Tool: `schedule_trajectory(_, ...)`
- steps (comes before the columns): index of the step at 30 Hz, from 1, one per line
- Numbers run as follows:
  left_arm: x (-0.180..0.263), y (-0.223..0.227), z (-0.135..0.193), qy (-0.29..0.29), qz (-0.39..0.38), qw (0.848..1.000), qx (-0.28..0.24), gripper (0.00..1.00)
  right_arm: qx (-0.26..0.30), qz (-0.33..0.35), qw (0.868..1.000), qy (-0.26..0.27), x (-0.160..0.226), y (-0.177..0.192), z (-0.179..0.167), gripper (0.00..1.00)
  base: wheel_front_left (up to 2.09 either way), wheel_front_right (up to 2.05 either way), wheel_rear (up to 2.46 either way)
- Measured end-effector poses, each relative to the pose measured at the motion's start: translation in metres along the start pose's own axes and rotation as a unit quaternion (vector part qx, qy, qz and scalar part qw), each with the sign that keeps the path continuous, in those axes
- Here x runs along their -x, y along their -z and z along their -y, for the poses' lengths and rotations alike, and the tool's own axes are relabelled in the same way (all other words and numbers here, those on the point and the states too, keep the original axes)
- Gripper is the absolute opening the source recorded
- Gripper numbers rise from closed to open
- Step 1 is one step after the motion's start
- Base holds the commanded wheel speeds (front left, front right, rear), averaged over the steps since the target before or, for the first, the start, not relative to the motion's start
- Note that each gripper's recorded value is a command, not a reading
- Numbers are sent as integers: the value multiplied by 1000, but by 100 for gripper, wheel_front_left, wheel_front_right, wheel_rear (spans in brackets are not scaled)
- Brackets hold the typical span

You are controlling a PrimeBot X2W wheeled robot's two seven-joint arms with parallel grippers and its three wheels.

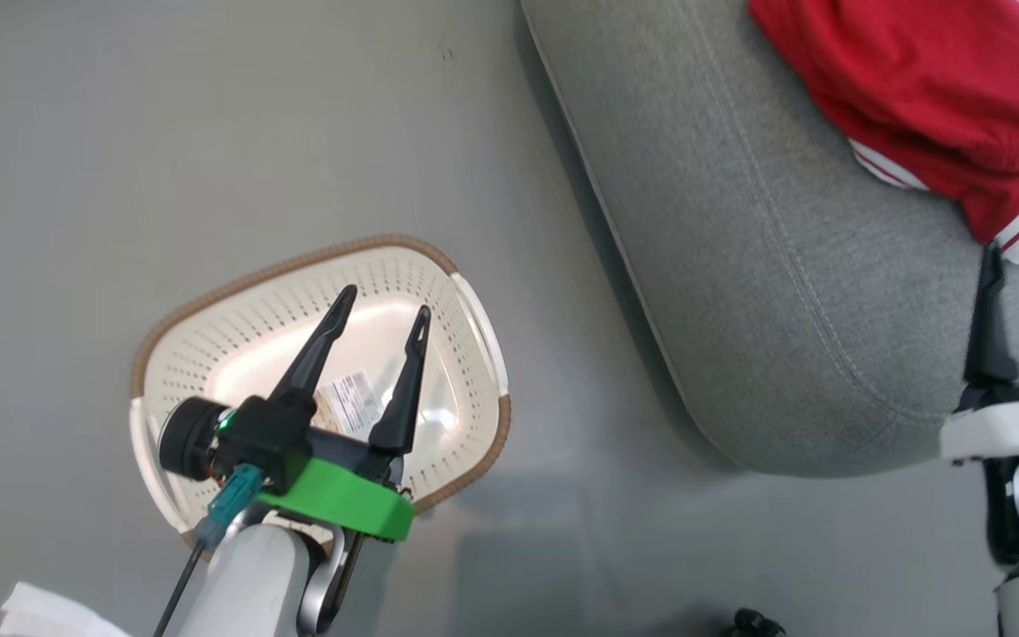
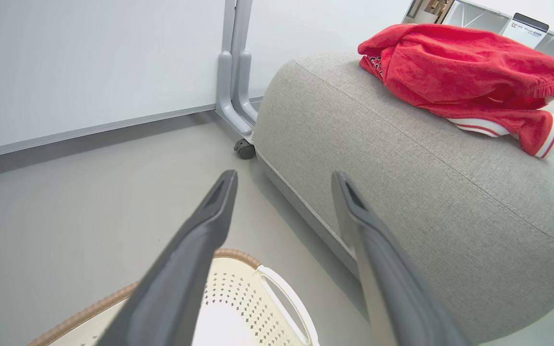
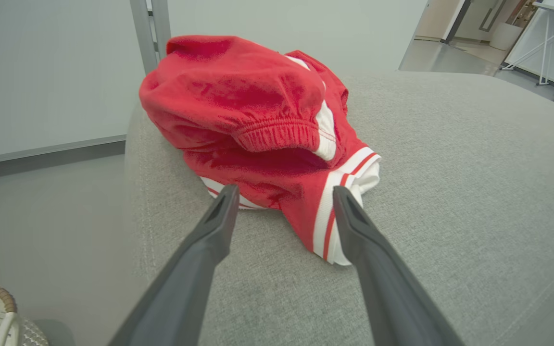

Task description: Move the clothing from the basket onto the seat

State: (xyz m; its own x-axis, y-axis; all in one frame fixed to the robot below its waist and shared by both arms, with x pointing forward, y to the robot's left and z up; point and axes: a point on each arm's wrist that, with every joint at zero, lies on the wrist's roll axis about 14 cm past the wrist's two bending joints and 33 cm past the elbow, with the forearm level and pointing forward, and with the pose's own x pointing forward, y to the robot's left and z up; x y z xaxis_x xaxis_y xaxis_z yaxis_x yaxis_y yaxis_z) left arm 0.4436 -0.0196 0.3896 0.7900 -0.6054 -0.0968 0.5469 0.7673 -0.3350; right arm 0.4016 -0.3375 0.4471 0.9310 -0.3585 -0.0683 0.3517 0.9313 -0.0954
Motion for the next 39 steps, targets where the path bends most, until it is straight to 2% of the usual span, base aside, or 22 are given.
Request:
schedule_trajectory(8,47,-43,-22,-98,43,994,-21,100,-55,36,994,-93,34,-31,-58,100,0,0,0)
schedule_trajectory(12,78,-59,-27,-135,60,988,-37,100,-84,47,986,-137,53,-42,-83,100,0,0,0)
schedule_trajectory(22,155,-90,-29,-208,104,969,-78,100,-102,91,961,-241,101,-77,-139,100,0,0,0)
schedule_trajectory(29,203,-97,-27,-254,130,954,-87,100,-100,117,947,-281,129,-93,-155,100,0,0,0)
schedule_trajectory(39,237,-100,-23,-286,155,941,-89,100,-99,131,939,-301,149,-100,-161,100,0,0,0)
